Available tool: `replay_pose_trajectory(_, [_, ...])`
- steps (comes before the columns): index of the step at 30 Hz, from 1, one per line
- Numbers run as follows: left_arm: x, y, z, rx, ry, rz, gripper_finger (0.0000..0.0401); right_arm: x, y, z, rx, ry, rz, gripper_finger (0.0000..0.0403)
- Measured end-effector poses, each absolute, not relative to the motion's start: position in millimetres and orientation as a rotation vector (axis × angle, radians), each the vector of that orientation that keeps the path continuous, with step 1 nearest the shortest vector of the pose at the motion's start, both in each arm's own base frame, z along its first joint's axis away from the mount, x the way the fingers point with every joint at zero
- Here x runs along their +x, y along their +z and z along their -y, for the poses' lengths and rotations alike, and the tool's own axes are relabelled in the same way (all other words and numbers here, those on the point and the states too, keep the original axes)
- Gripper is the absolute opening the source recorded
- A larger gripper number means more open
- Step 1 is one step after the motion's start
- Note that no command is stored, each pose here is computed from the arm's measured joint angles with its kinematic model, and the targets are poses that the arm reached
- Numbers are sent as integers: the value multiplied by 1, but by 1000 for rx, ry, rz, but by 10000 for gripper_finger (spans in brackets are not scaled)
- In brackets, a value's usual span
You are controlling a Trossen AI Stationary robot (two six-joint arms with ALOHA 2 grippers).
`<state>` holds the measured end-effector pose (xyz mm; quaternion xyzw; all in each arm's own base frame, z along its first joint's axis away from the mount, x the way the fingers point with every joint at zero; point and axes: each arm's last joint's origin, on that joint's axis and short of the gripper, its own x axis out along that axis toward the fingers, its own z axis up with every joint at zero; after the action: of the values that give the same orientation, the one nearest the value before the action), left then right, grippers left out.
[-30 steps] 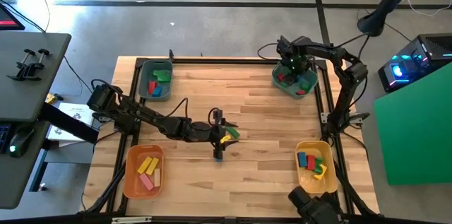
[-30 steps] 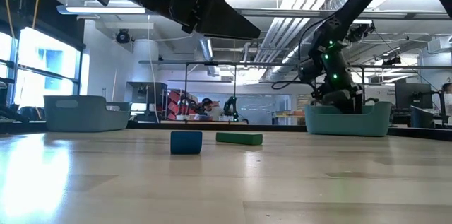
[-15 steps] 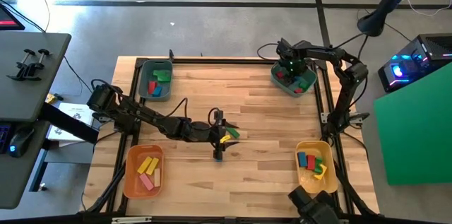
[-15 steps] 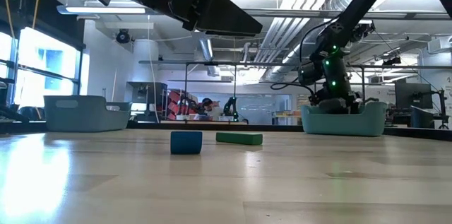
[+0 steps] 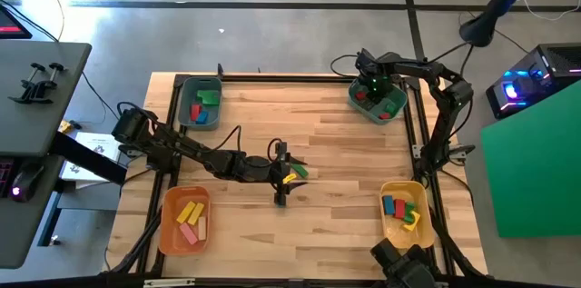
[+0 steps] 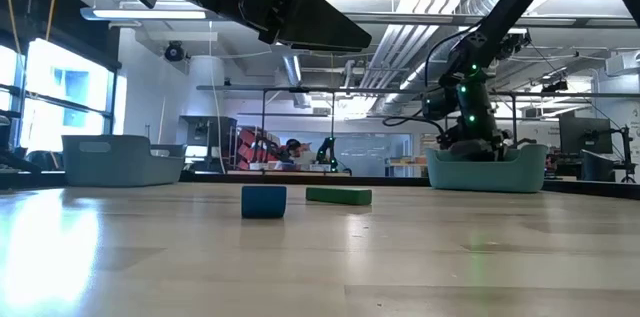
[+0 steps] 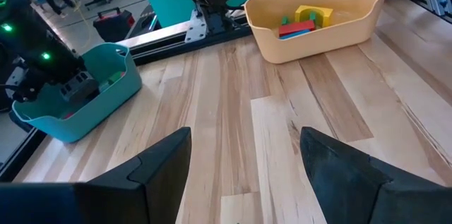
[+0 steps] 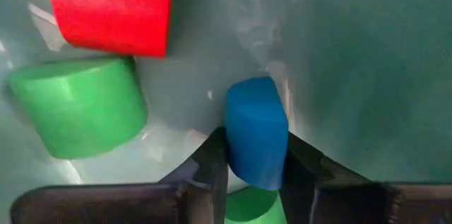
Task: Sort blocks by size
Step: Put the blue semicircle block into the green bin
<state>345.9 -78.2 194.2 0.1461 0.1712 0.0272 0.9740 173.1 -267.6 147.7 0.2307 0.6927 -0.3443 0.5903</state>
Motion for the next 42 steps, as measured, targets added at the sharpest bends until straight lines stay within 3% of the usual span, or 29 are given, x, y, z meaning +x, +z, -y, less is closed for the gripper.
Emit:
replay_pose_trajectory(6, [346, 194, 78, 295, 55, -345, 252, 169, 167, 260, 516, -823, -1610, 82])
replay_pose_trajectory(13, [346, 194, 78, 282, 58, -345, 252, 170, 227, 228, 389, -905, -1482, 82])
replay_pose_trajectory(23, [346, 194, 78, 260, 67, -344, 252, 164, 306, 106, 266, -823, -1319, 82])
replay_pose_trajectory(33, [346, 194, 78, 260, 67, -343, 252, 151, 324, -13, 360, -522, -1239, 82])
replay_pose_trajectory(42, [346, 194, 79, 260, 65, -342, 252, 155, 315, -78, 270, -339, -1233, 82])
